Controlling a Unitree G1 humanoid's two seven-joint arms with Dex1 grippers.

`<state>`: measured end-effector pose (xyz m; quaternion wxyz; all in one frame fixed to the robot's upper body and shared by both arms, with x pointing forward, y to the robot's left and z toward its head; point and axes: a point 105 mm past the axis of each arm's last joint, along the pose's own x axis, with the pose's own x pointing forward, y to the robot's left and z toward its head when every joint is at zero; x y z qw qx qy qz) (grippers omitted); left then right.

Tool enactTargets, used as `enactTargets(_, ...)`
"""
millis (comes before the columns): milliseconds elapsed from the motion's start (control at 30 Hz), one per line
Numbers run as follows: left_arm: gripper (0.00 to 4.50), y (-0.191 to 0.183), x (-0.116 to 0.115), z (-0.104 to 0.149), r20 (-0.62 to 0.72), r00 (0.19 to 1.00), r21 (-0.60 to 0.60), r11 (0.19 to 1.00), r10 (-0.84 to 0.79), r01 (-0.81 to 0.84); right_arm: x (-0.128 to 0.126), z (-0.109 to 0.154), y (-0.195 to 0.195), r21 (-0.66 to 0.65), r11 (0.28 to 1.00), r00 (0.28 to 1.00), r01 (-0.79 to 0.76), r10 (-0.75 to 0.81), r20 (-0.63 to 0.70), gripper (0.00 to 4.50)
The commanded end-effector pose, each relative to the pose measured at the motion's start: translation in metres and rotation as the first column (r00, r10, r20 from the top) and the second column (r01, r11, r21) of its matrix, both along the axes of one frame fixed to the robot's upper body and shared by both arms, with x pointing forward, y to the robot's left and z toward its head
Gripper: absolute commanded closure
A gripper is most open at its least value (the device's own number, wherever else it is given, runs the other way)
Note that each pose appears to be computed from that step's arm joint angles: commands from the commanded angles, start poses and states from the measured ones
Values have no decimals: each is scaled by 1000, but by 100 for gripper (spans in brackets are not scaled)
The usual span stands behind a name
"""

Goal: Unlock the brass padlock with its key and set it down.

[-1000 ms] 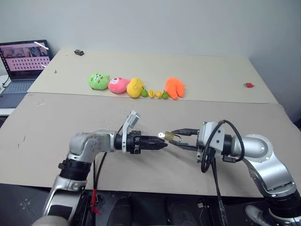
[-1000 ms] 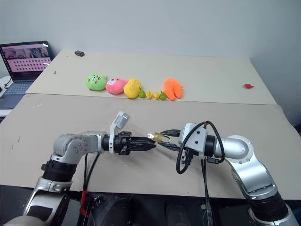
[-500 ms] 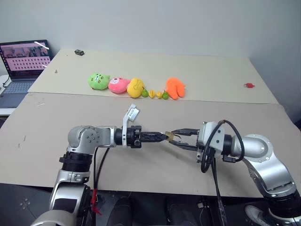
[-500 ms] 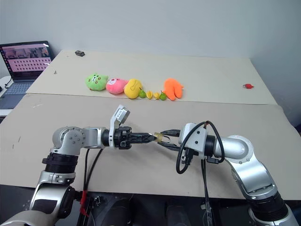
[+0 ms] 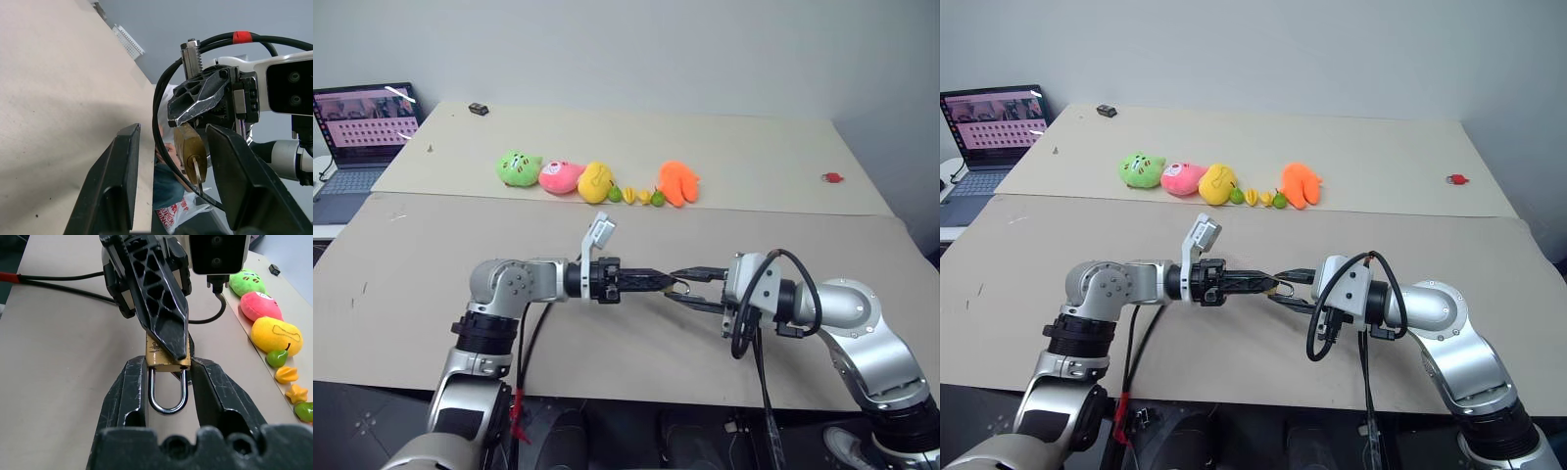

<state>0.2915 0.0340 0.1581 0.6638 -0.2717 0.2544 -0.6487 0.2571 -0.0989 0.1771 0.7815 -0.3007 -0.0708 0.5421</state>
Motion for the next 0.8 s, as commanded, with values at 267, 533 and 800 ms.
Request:
enactTargets(267, 445, 1, -3, 11, 9, 1000, -15, 999, -28, 28, 1, 17, 2, 16, 1000, 996, -20, 18, 82, 359)
enactTargets(533, 445, 7, -9, 9, -15, 998, 2, 998, -58, 58, 2, 16, 2, 14, 1000, 996, -26, 25, 84, 359)
enactTargets(800, 250, 7, -5, 7, 5, 999, 13, 999, -39, 39, 2, 16, 2, 13, 1000, 996, -27, 26, 84, 359)
